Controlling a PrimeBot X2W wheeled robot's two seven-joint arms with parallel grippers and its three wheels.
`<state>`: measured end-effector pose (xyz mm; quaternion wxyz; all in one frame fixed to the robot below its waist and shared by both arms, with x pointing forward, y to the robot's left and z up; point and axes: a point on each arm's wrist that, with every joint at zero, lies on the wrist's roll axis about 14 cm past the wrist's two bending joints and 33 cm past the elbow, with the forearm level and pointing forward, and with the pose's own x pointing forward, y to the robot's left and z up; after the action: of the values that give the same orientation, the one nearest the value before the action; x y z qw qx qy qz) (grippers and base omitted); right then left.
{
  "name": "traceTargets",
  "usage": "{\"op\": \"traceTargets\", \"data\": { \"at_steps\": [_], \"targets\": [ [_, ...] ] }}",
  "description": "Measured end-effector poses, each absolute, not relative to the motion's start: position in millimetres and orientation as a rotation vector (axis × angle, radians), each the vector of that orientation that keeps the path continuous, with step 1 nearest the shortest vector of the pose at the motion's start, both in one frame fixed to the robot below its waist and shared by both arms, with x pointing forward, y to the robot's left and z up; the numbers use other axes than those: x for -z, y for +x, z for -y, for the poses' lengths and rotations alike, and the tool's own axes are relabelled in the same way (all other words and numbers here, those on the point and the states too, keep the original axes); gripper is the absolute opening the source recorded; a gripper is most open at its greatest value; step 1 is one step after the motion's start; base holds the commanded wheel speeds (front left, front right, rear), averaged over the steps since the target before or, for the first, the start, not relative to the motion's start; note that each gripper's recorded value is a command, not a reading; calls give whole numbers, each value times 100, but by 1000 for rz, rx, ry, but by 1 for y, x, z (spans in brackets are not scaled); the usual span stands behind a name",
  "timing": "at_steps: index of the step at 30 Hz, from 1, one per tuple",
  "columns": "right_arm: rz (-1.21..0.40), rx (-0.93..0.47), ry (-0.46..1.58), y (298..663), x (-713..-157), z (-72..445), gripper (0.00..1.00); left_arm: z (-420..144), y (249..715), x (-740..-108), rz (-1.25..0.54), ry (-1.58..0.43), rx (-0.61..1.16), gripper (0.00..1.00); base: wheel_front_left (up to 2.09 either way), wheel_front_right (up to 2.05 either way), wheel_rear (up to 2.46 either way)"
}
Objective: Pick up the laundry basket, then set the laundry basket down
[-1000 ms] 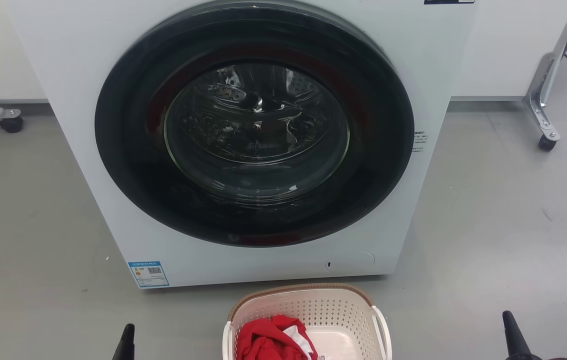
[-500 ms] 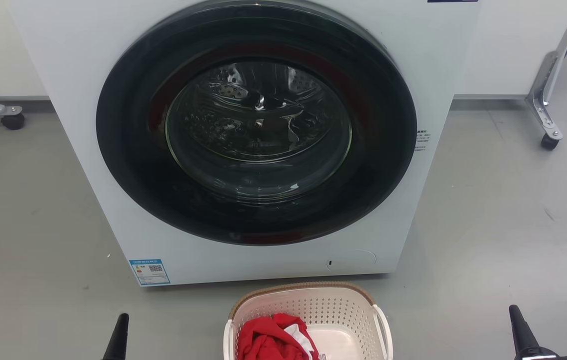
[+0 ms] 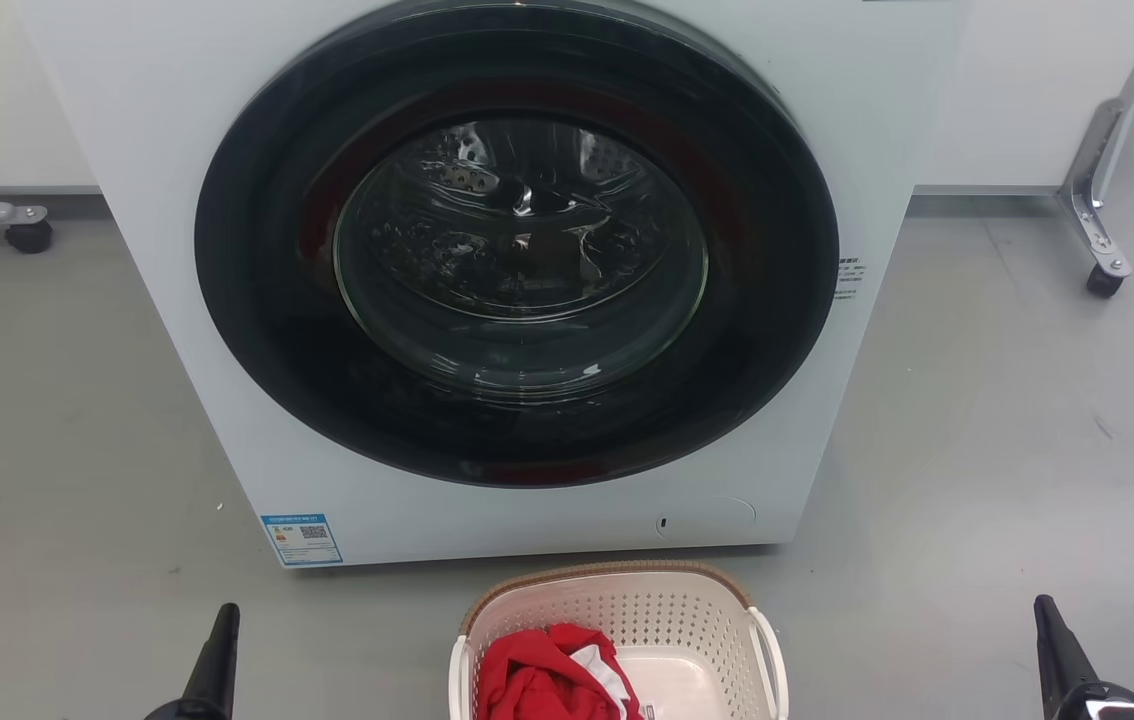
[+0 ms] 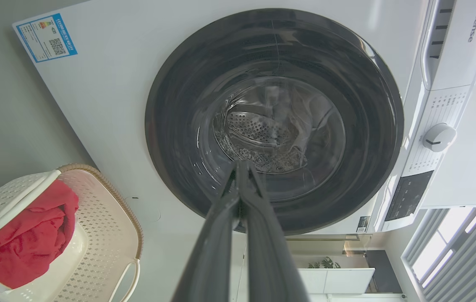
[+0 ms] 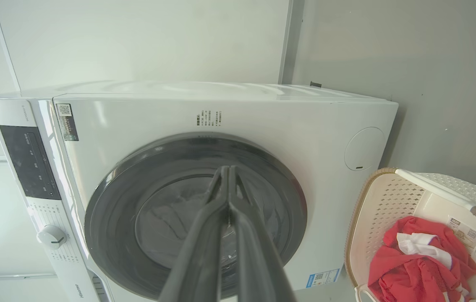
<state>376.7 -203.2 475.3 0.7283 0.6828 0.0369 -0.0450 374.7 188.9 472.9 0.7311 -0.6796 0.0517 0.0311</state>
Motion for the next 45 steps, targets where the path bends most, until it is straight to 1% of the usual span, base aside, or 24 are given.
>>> {"op": "traceTargets", "data": {
  "at_steps": [4,7,45],
  "targets": [
    [-61,92,1565,378,-478,205,0,-191,378,-477,-97,-1554,-62,0,0,0,0],
    [-50,81,1572,381,-482,205,0,-191,379,-479,-86,-1572,-54,0,0,0,0],
    [-48,79,1573,381,-483,205,0,-191,379,-479,-87,-1574,-54,0,0,0,0]
  ]
}}
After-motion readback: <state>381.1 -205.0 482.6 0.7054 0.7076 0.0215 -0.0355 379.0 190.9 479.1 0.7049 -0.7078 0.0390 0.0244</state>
